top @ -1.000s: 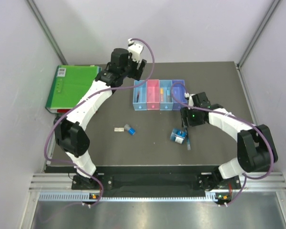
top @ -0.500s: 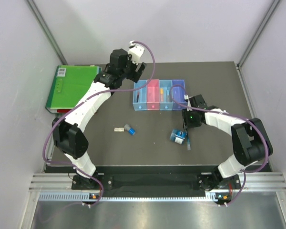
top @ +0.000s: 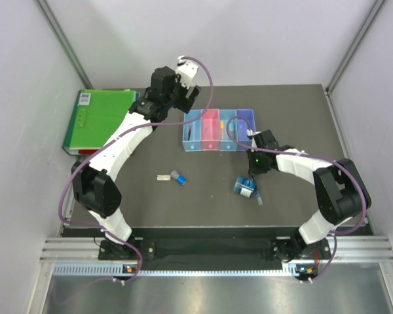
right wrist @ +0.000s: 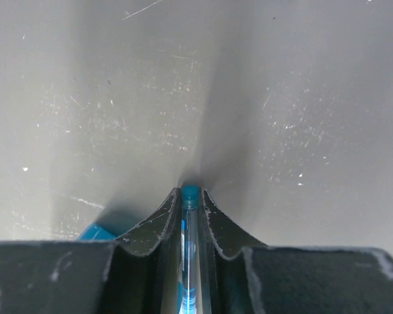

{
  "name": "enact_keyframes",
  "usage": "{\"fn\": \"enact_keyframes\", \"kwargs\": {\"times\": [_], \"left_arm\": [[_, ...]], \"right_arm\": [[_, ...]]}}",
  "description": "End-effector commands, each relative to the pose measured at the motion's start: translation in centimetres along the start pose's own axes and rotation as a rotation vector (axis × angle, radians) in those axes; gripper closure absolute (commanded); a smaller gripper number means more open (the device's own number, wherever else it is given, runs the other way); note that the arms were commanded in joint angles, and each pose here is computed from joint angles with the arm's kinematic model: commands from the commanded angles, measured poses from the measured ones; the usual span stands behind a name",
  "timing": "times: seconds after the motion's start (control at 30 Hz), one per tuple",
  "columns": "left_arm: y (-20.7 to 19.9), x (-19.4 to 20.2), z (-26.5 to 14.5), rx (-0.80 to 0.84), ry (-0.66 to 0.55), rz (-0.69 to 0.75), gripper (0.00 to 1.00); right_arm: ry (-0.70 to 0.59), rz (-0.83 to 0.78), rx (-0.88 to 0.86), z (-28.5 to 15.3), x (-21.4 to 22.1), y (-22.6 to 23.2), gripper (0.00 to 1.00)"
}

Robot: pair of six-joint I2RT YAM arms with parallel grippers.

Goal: Sort the stationery into containers
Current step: Pick up the pen from the center of the board.

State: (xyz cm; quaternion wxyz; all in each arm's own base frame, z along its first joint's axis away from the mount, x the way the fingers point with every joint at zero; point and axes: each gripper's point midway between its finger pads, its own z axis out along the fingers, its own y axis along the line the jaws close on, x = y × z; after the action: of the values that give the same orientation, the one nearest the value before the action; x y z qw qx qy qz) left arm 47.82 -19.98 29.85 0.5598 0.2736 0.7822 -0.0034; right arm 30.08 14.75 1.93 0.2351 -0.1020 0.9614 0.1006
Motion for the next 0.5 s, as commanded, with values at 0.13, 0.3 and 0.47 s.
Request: {"fn": "enact_keyframes", "kwargs": {"times": [0.13, 0.3, 0.47], "left_arm": [[1.5, -3.3, -2.0, -0.054, -0.100, -0.023, 0.08], [1.4, -3.3, -1.9, -0.050, -0.100, -0.038, 0.08], [1.1, -3.8, -1.6, -0.035, -0.101, -0.052, 0.07]], "right_arm": [[0.127, -0.004, 0.039, 0.5, 3.5, -0.5, 1.00], [0.094, -0.006, 0.064, 0.0, 1.8, -1.0, 1.00], [0.024, 0.004, 0.097, -1.6, -0.7, -2.0, 1.00]]}}
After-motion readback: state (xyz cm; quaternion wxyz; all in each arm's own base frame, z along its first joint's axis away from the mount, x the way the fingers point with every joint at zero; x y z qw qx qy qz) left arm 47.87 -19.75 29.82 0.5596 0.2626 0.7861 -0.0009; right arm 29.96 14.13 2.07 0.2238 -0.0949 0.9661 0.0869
